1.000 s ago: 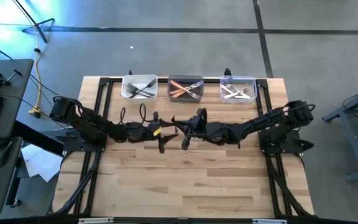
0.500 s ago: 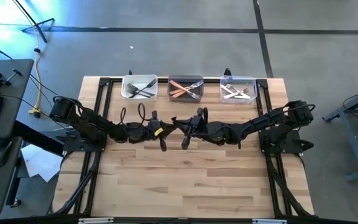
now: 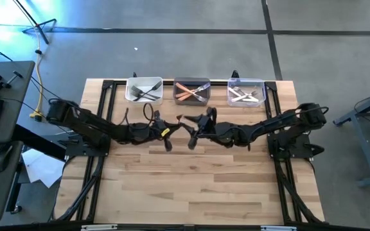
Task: Sort silverware by color (type)
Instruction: Put the black fork into the white bin
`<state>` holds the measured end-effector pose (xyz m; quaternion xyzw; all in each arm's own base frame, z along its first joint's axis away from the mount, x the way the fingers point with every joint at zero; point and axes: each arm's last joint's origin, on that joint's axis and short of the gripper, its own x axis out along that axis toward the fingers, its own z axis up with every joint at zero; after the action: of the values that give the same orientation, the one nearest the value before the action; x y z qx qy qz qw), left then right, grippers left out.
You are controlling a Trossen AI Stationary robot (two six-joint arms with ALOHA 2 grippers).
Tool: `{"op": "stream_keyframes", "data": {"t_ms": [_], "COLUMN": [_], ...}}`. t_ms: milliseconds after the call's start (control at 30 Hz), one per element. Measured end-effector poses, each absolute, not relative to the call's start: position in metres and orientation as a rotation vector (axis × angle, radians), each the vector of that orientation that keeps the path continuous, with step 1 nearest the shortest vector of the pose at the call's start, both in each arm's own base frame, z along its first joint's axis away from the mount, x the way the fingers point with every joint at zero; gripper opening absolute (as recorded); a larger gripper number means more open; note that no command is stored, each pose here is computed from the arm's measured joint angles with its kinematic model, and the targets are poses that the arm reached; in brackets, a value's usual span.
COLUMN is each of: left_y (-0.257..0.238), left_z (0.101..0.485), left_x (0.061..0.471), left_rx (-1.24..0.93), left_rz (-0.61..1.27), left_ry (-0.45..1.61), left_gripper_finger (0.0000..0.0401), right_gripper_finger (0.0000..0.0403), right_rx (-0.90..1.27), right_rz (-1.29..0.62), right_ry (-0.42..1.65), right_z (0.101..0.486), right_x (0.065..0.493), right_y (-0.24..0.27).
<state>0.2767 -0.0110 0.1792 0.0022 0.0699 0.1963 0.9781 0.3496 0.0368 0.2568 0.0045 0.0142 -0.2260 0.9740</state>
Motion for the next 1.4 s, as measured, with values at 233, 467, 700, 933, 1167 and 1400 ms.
{"op": "stream_keyframes", "data": {"t_ms": [233,467,700,933,1167,1400], "left_y": [0.016,0.068,0.123,0.16,0.168,0.17], "left_z": [0.201,0.222,0.227,0.216,0.207,0.206], "left_x": [0.237,0.19,0.18,0.175,0.178,0.179], "left_rx": [0.034,-0.107,-0.192,-0.207,-0.217,-0.224], "left_rz": [0.499,0.726,0.747,0.809,0.805,0.822], "left_ry": [0.377,0.683,0.86,0.963,0.985,0.973], "left_gripper_finger": [0.0001,0.0001,0.0,0.0,0.0,0.0], "right_gripper_finger": [0.0145,0.0069,0.001,0.0006,0.0006,0.0007], "right_rx": [-0.069,-0.134,-0.157,-0.172,0.062,0.013], "right_rz": [-0.525,-0.568,-0.401,-0.361,-0.713,-0.631], "right_ry": [0.108,0.323,0.43,0.164,0.116,0.058], "right_z": [0.286,0.284,0.248,0.19,0.148,0.15], "right_x": [0.321,0.299,0.309,0.271,0.216,0.211], "right_y": [0.031,0.014,-0.015,-0.047,-0.073,-0.07]}}
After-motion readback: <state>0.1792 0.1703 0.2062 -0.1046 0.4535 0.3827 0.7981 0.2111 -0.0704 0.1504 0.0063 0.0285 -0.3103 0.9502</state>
